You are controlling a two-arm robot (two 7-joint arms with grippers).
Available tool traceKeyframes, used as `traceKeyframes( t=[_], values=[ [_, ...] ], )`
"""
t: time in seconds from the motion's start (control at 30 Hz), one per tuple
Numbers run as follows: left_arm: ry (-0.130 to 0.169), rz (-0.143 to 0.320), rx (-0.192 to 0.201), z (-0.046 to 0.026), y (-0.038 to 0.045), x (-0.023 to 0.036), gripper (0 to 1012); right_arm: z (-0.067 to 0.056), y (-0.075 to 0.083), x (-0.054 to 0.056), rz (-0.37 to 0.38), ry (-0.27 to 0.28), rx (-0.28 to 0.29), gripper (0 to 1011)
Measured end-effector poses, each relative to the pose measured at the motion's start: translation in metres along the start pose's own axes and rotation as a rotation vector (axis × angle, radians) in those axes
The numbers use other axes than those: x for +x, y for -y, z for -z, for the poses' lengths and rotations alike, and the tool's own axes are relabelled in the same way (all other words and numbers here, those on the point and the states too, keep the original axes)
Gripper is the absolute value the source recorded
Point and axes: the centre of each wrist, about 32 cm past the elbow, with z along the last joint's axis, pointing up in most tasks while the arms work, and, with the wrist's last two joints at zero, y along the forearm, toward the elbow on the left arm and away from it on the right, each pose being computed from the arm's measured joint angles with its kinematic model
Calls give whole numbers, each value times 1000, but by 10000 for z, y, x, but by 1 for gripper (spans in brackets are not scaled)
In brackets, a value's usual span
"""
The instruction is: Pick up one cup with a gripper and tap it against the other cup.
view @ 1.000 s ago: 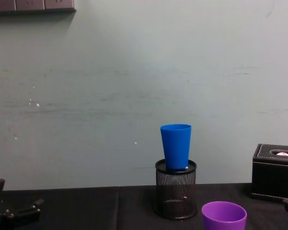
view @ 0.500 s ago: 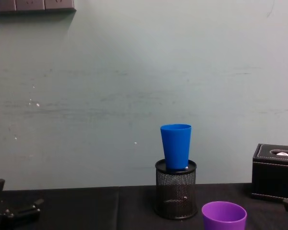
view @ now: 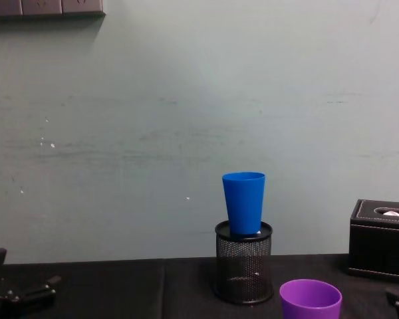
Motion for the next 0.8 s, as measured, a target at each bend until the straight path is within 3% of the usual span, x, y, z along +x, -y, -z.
traceKeyframes(
  t=[0.27, 0.8],
  values=[
    [0, 0, 0, 0, 0, 0, 1011, 48, 63, -41, -53, -34, 11, 1004],
    [0, 0, 0, 0, 0, 0, 1012, 132, 129, -138, -167, -179, 22, 1004]
  ],
)
